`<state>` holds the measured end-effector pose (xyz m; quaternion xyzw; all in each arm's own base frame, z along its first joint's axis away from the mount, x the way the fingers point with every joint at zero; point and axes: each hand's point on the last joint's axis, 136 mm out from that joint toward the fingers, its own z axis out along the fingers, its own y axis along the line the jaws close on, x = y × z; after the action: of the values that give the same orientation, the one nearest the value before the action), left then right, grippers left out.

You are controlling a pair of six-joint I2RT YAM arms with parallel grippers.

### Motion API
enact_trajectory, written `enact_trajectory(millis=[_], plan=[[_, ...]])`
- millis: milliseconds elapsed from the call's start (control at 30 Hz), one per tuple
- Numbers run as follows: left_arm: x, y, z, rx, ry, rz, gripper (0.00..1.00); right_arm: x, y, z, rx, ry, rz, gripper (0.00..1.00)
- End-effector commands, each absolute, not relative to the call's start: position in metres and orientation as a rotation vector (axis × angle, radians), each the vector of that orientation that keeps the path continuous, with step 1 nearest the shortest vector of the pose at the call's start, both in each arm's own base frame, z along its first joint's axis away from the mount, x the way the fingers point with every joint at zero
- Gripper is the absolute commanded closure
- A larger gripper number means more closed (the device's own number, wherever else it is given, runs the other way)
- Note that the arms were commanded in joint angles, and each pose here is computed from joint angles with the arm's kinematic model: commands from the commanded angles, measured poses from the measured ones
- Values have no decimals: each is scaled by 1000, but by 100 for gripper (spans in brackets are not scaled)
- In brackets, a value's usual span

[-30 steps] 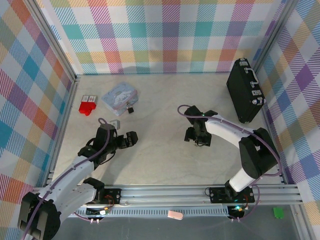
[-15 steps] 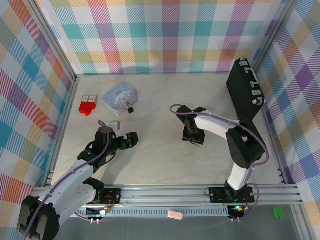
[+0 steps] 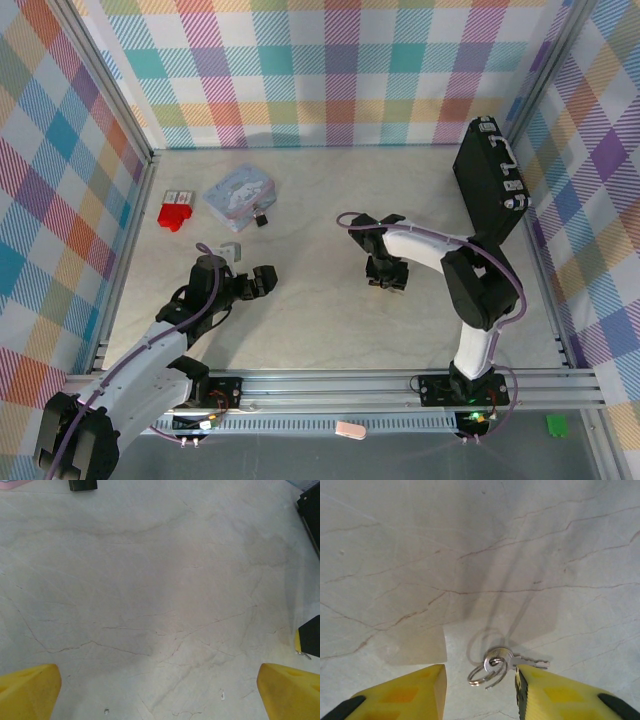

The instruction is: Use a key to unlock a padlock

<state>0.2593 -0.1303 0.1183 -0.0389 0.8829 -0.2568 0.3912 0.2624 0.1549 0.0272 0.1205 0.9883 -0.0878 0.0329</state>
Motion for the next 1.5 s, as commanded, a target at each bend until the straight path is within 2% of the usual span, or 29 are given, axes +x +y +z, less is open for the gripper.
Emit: enact_trajectory(millis=[0,800,1467], plan=[[257,-135,122,-60,2220,-672,0,262,152,26,331,3056,-327,60],[254,-122,129,-107,2176,-624,0,257,149,24,289,3063,-336,80],[255,-122,128,-110,2181,-620,0,263,140,28,345,3059,-299,74]])
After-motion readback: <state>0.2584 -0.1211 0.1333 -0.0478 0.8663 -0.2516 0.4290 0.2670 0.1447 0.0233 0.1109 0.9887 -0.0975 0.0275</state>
